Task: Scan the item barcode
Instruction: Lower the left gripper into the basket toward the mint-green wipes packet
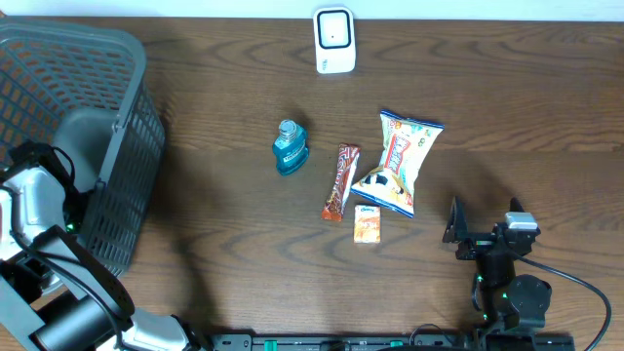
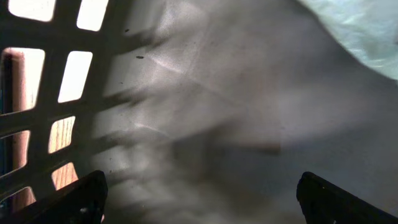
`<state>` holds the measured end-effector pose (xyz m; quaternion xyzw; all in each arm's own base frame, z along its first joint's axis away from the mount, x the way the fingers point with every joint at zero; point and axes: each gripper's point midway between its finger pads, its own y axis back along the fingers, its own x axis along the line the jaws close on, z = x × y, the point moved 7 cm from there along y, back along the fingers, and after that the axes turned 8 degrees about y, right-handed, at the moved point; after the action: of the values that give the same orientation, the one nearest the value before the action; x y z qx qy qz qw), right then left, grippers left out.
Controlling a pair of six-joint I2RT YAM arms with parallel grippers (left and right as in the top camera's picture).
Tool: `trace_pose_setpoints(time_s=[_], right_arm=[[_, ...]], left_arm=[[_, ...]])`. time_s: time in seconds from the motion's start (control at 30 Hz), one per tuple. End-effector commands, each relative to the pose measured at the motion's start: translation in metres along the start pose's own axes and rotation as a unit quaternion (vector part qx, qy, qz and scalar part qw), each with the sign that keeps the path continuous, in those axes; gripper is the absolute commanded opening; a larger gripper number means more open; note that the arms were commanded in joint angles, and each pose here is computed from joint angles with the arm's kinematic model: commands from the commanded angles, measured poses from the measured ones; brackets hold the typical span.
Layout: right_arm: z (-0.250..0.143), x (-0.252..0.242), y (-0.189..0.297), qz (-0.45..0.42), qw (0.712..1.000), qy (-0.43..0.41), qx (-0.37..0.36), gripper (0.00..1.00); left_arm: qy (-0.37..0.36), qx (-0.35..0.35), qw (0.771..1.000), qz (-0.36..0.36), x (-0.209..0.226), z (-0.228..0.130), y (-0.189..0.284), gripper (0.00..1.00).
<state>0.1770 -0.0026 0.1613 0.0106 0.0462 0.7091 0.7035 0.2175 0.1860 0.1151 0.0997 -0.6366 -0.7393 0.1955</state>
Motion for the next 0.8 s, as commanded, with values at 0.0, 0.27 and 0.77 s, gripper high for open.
trace_pose_setpoints(time_s=[0.0,0.27,0.77], right_arm=[[-0.001,0.000,0.000,0.000,1.000,0.006,0.002,0.99],[-0.001,0.000,0.000,0.000,1.000,0.006,0.002,0.99],[-0.001,0.000,0.000,0.000,1.000,0.006,0.002,0.99]], left_arm=[[0.007,-0.006,1.000,0.010,0.004,0.001,-0.006,0.98],[0.004,-0.018,0.999,0.028,0.013,0.001,-0.014,0.98],[-0.024,-0.009,0.998,0.053,0.029,-0.003,-0.012,0.98]])
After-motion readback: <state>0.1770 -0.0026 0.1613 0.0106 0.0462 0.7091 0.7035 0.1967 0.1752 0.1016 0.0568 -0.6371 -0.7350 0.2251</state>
